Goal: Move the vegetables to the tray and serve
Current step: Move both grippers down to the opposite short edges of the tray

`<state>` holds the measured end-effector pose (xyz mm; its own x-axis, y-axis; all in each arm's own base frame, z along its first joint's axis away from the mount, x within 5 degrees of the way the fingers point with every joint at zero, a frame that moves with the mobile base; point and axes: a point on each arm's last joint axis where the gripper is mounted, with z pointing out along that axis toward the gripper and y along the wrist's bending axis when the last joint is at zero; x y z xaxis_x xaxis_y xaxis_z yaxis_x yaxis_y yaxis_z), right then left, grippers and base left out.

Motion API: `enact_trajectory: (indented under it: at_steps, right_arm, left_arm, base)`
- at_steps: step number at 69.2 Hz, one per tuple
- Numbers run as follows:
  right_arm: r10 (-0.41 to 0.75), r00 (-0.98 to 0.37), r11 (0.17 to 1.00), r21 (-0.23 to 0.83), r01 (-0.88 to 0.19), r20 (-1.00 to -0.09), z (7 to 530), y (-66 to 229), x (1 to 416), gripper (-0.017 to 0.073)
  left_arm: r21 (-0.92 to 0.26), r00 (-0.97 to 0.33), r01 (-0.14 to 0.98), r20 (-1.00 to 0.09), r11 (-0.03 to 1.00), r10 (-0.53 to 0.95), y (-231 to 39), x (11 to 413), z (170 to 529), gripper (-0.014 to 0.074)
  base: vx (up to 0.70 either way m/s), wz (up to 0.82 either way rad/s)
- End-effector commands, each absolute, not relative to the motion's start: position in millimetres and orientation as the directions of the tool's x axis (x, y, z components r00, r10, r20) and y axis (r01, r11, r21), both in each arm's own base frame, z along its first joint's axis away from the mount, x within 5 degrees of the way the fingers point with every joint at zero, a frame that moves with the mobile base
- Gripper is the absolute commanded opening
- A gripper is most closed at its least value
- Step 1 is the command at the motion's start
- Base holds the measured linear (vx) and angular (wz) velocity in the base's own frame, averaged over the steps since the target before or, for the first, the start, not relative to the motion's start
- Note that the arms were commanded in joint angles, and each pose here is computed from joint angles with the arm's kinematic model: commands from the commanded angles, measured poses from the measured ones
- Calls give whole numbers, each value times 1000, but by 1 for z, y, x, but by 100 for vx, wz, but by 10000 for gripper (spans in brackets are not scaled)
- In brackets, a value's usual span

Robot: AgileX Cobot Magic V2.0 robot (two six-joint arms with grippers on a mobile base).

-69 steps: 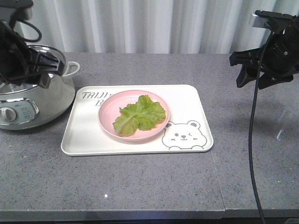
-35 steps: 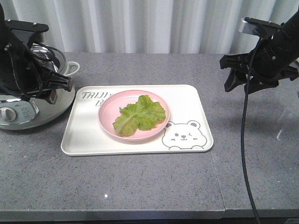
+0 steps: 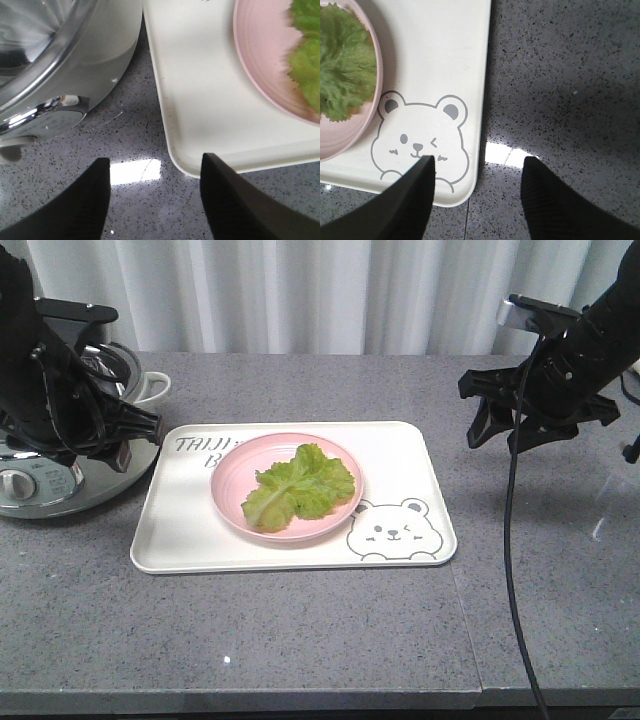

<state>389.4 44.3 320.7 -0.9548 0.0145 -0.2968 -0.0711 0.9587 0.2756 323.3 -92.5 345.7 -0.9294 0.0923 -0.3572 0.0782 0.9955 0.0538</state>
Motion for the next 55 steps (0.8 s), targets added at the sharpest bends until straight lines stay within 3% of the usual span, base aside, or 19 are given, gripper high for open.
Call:
enact_trajectory:
  at_steps: [1,30,55]
  right_arm:
    - [3,-948,952,290,-94,-320,340,45,381,379]
    - [5,-961,947,311,-84,-275,323,48,390,379]
    - [4,-963,945,315,-84,-270,320,48,391,379]
  left_arm:
    - [38,-918,62,-390,997,72,-90,318,357,396]
    - [41,-938,69,-338,997,79,-92,323,327,396]
    - [25,-914,75,-397,997,79,-94,328,329,396]
  base:
    - [0,0]
    - [0,0]
    - [0,0]
